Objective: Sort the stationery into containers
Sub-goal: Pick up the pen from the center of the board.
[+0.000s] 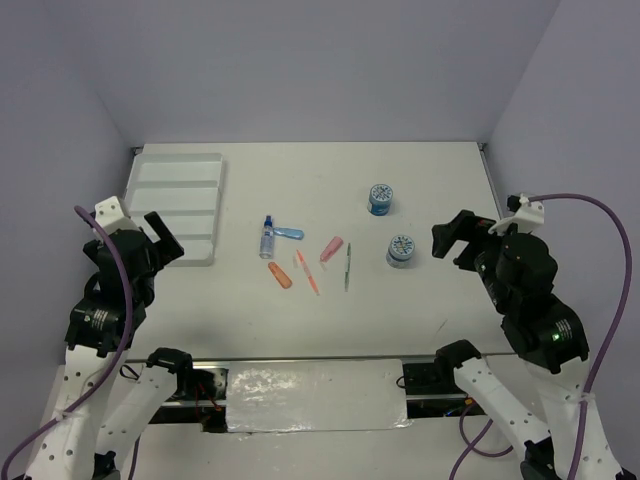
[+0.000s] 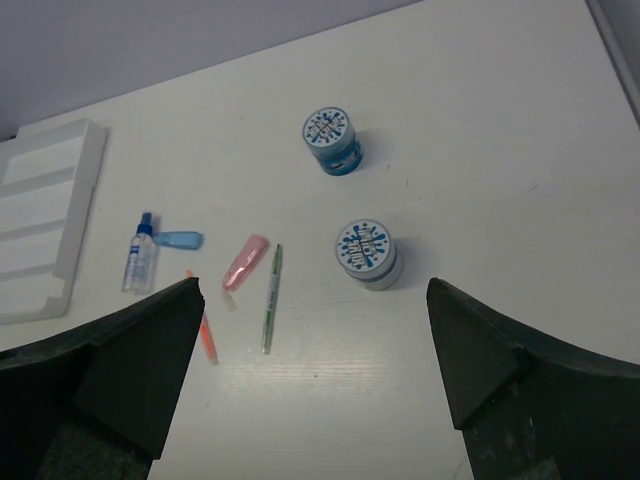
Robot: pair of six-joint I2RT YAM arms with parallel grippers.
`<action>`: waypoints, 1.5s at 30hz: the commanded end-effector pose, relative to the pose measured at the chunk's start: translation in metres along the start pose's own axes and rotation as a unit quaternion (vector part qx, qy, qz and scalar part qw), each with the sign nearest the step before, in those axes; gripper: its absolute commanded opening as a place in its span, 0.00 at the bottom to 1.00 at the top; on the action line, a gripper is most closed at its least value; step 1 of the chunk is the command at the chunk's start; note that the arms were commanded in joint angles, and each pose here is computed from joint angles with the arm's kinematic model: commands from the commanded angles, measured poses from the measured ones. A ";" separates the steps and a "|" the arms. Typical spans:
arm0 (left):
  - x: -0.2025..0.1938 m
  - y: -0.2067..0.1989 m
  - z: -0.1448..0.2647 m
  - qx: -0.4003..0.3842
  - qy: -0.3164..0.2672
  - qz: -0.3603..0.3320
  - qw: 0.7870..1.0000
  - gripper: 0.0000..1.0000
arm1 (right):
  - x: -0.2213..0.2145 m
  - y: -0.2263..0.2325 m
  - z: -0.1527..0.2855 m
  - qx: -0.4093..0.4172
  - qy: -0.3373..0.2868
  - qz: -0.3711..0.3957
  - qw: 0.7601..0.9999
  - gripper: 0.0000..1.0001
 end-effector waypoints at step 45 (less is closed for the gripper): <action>0.003 -0.030 -0.011 -0.074 0.004 -0.017 0.997 0.99 | -0.317 0.014 -0.195 -0.144 0.346 0.094 0.922 0.26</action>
Point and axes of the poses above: each gripper's point midway between its finger pads, its own z axis back along the fingers, its own y axis along the line the jaws close on, x = y × z, the point moved 2 cm from there along z, back along the fingers, and after that the axes turned 14 degrees about -z, right-handed, at the moved point
